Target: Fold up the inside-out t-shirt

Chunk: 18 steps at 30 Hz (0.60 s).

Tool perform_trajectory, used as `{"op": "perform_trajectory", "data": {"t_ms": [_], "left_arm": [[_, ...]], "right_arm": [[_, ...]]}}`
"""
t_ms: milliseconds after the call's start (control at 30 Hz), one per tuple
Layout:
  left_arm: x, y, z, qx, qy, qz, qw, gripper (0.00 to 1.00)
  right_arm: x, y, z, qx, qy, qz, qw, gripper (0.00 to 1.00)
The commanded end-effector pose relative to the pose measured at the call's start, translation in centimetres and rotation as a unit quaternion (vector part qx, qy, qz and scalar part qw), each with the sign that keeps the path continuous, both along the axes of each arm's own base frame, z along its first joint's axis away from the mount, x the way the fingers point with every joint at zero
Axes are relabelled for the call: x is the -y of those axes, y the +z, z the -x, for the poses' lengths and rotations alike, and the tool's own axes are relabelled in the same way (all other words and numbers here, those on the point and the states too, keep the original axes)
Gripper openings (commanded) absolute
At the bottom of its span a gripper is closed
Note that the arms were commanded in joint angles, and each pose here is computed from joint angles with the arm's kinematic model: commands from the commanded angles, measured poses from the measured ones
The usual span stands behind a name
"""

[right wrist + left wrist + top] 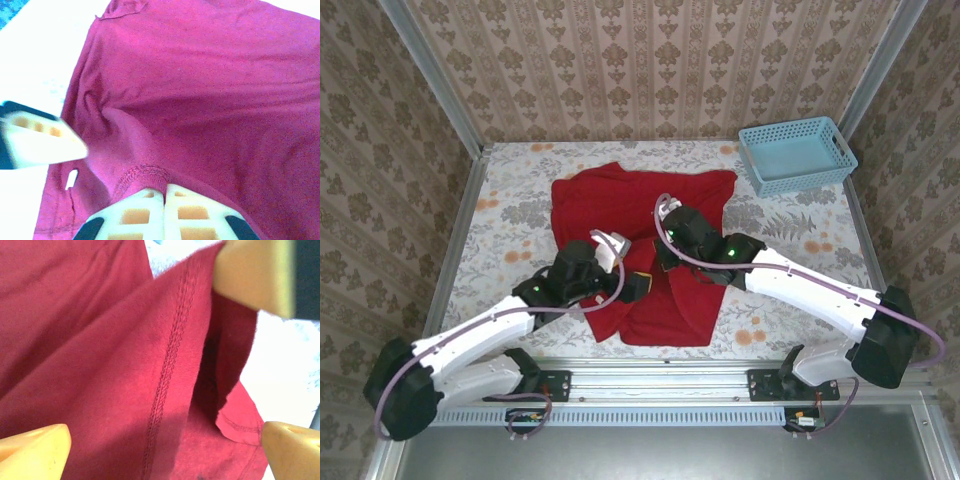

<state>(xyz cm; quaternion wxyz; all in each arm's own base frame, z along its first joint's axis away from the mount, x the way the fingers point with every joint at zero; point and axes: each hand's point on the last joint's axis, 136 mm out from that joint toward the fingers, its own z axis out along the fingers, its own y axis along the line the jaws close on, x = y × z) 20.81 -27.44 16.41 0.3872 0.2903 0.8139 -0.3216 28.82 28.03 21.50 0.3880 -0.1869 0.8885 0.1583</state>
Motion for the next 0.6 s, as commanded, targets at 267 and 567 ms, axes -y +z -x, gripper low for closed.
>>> {"op": "perform_trajectory", "data": {"t_ms": [267,567], "left_arm": [[1.5,-0.4,-6.3,0.029,0.082,-0.036,0.996,0.66],[0.8,3.8,-9.0,0.019,0.107,0.025,0.994,0.00]], "right_arm": [[-0.3,-0.1,1.7,-0.024,0.013,-0.061,0.998,0.00],[2.1,-2.6,2.2,-0.005,-0.026,-0.040,0.999,0.28]]}}
